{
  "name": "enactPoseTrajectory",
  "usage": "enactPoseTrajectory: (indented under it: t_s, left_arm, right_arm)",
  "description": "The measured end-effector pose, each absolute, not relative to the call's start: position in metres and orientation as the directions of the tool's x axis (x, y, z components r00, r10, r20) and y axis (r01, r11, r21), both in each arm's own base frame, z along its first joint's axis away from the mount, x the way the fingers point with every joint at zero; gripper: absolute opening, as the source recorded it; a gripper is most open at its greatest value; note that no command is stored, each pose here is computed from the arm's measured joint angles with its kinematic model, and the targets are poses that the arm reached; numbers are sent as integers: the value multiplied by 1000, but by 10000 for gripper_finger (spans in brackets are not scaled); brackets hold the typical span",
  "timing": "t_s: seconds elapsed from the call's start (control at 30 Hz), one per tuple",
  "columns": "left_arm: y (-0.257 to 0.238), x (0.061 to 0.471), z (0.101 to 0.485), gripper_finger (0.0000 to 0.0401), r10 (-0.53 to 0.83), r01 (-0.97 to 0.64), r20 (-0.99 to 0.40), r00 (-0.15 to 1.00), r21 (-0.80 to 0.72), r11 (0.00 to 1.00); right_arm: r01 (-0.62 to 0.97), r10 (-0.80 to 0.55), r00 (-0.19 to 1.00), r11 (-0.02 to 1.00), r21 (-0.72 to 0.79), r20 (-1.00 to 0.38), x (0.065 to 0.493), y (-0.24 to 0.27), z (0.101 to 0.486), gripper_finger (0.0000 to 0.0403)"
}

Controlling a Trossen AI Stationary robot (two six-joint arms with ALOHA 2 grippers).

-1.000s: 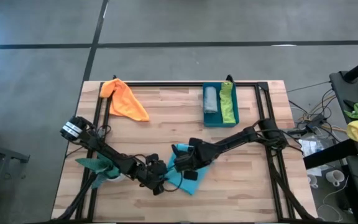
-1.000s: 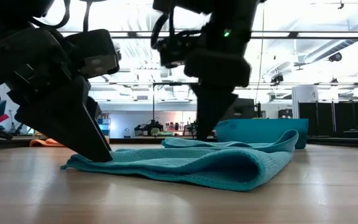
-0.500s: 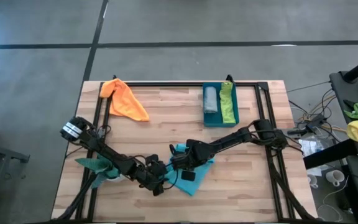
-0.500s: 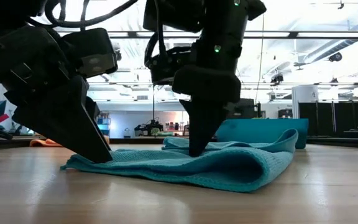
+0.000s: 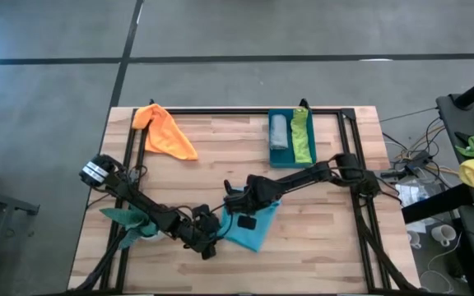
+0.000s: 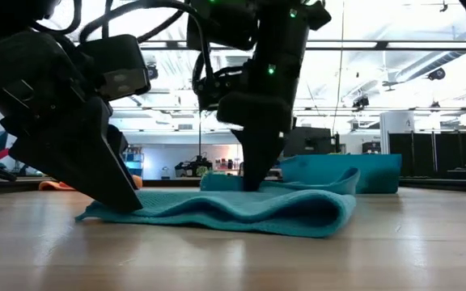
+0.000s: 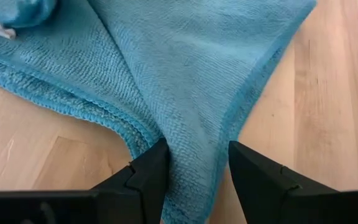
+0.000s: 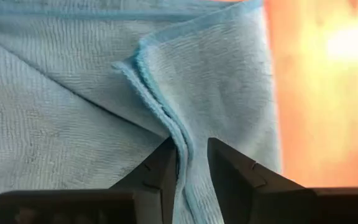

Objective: Roll microfiber towels into tight, uniform cylinder then place into a basket
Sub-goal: Roll the blue towel

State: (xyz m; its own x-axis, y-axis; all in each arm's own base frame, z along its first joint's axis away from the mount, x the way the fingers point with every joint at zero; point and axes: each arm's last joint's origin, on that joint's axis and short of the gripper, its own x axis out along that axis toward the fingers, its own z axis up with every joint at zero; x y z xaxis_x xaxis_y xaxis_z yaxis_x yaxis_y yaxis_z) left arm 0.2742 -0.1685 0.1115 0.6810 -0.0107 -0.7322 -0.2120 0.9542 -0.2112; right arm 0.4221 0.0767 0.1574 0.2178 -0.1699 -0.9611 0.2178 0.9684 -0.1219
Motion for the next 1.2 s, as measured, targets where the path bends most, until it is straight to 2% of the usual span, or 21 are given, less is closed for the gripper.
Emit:
enactPoseTrajectory:
  t_s: [0.33,0.57,0.83,0.93,1.07,1.2]
  left_arm:
    - [-170,273,111,153,-15,-206,-733,680,-211,956]
    - [-170,273,111,153,-15,-206,-734,679,-210,956]
    - [-170,273,111,153,-16,-206,-734,679,-210,956]
    - [-170,273,111,153,-16,-205,-734,679,-210,956]
    - [-170,273,111,153,-16,-205,-734,679,-211,956]
    - [-170,273,111,153,-17,-202,-734,678,-209,957]
  right_arm:
    - [181,-167,224,975,-127,-960,426,62,163,88]
    - [115,-77,281,992,-46,-957,430,67,158,91]
    - [82,-81,283,995,-60,-956,429,64,152,142]
    - [72,-85,269,995,-68,-959,428,64,146,148]
    - [94,-91,263,993,-68,-960,429,64,143,118]
    - [111,-119,259,990,-93,-959,432,63,151,40]
